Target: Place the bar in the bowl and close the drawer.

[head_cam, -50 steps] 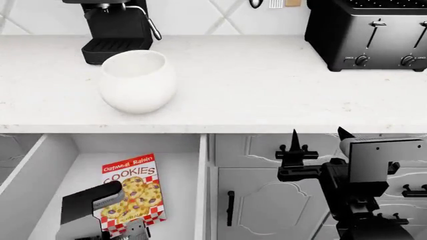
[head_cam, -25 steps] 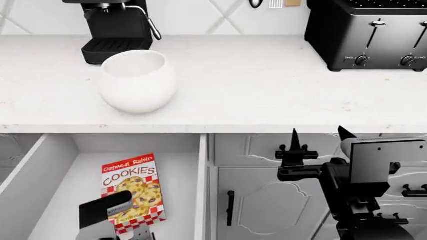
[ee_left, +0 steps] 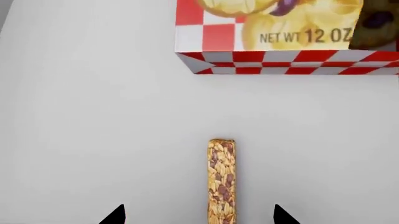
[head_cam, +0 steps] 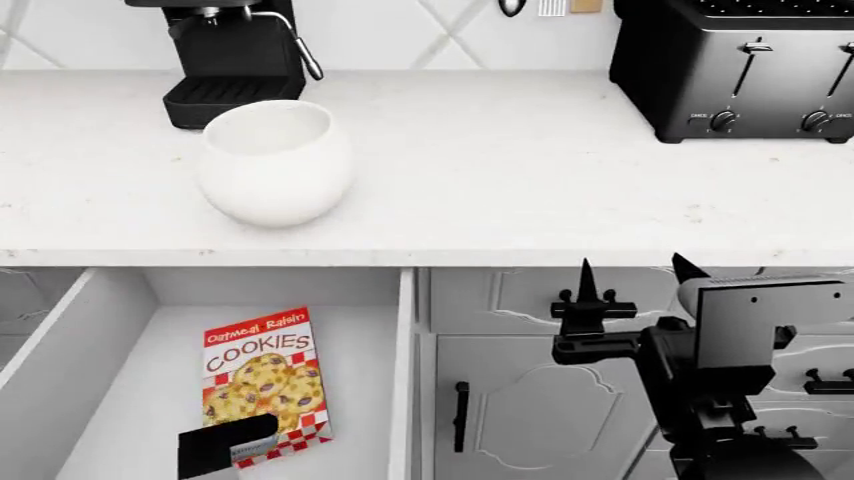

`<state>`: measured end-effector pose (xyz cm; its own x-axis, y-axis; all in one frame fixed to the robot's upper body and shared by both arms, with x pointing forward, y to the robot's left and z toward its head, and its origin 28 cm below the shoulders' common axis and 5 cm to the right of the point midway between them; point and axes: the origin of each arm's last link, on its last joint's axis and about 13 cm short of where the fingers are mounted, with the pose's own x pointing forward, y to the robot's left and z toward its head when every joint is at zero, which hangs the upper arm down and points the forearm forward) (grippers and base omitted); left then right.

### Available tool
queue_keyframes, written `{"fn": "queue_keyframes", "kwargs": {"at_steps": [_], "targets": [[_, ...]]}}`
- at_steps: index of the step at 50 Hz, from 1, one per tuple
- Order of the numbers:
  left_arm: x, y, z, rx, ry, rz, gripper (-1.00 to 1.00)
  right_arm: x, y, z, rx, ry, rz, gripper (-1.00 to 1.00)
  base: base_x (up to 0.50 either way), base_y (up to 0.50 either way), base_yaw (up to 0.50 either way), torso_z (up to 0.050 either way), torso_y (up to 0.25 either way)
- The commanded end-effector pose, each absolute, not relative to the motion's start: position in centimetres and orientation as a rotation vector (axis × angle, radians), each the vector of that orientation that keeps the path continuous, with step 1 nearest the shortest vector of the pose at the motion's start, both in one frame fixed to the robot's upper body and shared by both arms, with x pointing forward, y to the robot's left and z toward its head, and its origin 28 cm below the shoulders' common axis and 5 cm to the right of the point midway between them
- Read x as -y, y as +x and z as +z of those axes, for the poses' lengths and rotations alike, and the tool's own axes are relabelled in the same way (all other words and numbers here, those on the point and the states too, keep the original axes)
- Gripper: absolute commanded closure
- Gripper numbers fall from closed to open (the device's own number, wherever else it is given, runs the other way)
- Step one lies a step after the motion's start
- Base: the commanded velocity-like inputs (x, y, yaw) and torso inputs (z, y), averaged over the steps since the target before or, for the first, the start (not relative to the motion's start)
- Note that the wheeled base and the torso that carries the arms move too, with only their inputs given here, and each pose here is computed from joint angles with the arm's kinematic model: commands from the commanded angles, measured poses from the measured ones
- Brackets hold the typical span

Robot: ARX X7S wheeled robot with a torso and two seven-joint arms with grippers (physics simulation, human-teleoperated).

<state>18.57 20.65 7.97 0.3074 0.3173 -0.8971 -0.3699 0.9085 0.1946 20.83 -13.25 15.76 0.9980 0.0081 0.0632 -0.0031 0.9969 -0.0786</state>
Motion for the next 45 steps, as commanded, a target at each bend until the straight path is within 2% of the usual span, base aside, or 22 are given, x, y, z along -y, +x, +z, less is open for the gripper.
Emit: {"fn": "queue_keyframes", "kwargs": {"at_steps": [1,10,11,34,45], "targets": [[-20.3,17.9,6.8,-1.217,-0.025,0.411,-1.0,13.2,20.9,15.7,0.061,-0.08,0.009,-1.0,0.0,0.0,0.0,0.0,0.0],[-20.1,17.4,6.2,-1.252,-0.02,0.371,-1.0,13.1,20.9,15.7,0.06,-0.08,0.01,-1.0,0.0,0.0,0.0,0.0,0.0],[-20.1,17.4,6.3,-1.251,-0.022,0.368,1.0,13.1,20.8,15.7,0.061,-0.081,0.012,-1.0,0.0,0.0,0.0,0.0,0.0],[-20.0,17.6,7.2,-1.218,-0.041,0.337,1.0,13.0,20.8,15.6,0.059,-0.078,0.016,-1.0,0.0,0.0,0.0,0.0,0.0],[-20.7,17.4,11.9,-1.015,-0.052,0.379,1.0,13.1,20.8,15.8,0.066,-0.072,0.013,-1.0,0.0,0.0,0.0,0.0,0.0]]}}
